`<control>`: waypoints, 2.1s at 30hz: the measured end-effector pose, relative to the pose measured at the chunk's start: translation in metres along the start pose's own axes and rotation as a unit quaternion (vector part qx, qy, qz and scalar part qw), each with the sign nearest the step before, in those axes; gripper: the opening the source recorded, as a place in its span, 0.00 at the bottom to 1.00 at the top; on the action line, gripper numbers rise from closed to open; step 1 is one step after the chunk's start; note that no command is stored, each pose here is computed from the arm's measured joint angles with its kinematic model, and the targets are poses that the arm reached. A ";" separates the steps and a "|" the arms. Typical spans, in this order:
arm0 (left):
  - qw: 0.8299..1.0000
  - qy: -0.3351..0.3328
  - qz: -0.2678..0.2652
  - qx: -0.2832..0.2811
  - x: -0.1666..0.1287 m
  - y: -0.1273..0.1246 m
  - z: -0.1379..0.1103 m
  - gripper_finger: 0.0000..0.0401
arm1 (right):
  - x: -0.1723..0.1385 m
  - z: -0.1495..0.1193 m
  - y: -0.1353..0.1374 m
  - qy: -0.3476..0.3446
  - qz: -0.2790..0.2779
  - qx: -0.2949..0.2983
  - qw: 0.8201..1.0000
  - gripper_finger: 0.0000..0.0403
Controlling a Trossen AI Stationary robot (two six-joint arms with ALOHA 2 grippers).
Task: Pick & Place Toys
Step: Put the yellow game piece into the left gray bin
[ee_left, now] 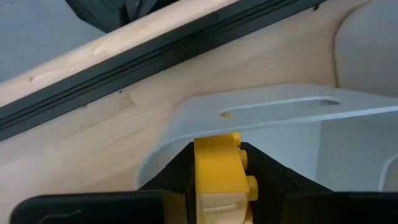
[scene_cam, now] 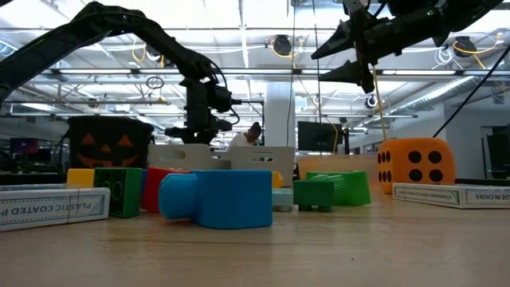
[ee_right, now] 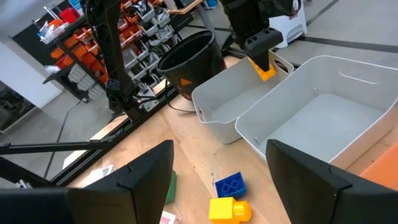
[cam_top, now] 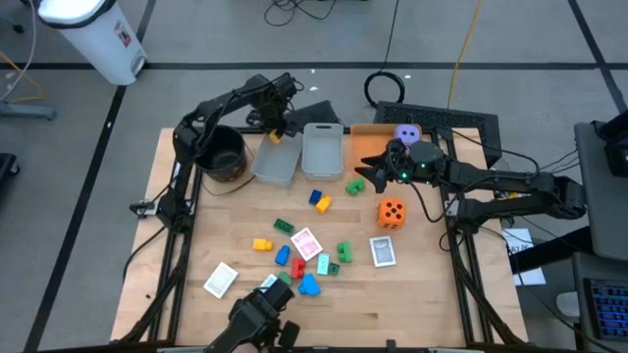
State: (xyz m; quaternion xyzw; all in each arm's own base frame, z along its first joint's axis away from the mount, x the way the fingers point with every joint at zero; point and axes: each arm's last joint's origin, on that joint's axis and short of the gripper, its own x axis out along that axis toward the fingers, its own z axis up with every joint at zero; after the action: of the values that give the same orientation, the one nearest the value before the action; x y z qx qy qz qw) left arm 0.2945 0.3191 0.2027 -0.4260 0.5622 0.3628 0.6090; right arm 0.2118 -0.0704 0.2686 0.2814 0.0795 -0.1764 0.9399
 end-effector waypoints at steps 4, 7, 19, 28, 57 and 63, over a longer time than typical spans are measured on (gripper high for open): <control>1.000 -0.005 -0.002 -0.012 0.000 -0.001 0.001 0.23 | 0.000 0.000 0.000 0.000 0.000 0.000 1.000 0.62; 1.000 -0.014 0.006 -0.022 0.000 0.000 0.002 0.23 | 0.000 0.000 0.000 0.000 0.000 0.000 1.000 0.62; 0.998 -0.011 0.011 -0.066 -0.001 0.013 0.006 0.23 | 0.000 0.000 0.000 0.000 0.000 0.007 1.000 0.62; 0.996 -0.026 0.012 -0.086 -0.002 0.013 0.008 0.23 | 0.000 0.000 0.000 0.001 0.002 0.010 1.000 0.62; 0.997 0.007 -0.016 -0.079 0.020 0.012 0.013 0.31 | 0.000 -0.002 -0.001 0.011 -0.004 0.010 1.000 0.62; 0.997 -0.001 -0.015 -0.080 0.017 0.012 0.013 0.32 | 0.000 -0.002 -0.001 0.011 -0.004 0.010 1.000 0.62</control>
State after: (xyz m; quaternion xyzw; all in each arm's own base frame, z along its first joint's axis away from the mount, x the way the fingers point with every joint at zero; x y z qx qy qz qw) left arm 0.2900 0.3350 0.1851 -0.4816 0.5242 0.3978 0.5788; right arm 0.2113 -0.0700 0.2664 0.2922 0.0897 -0.1776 0.9354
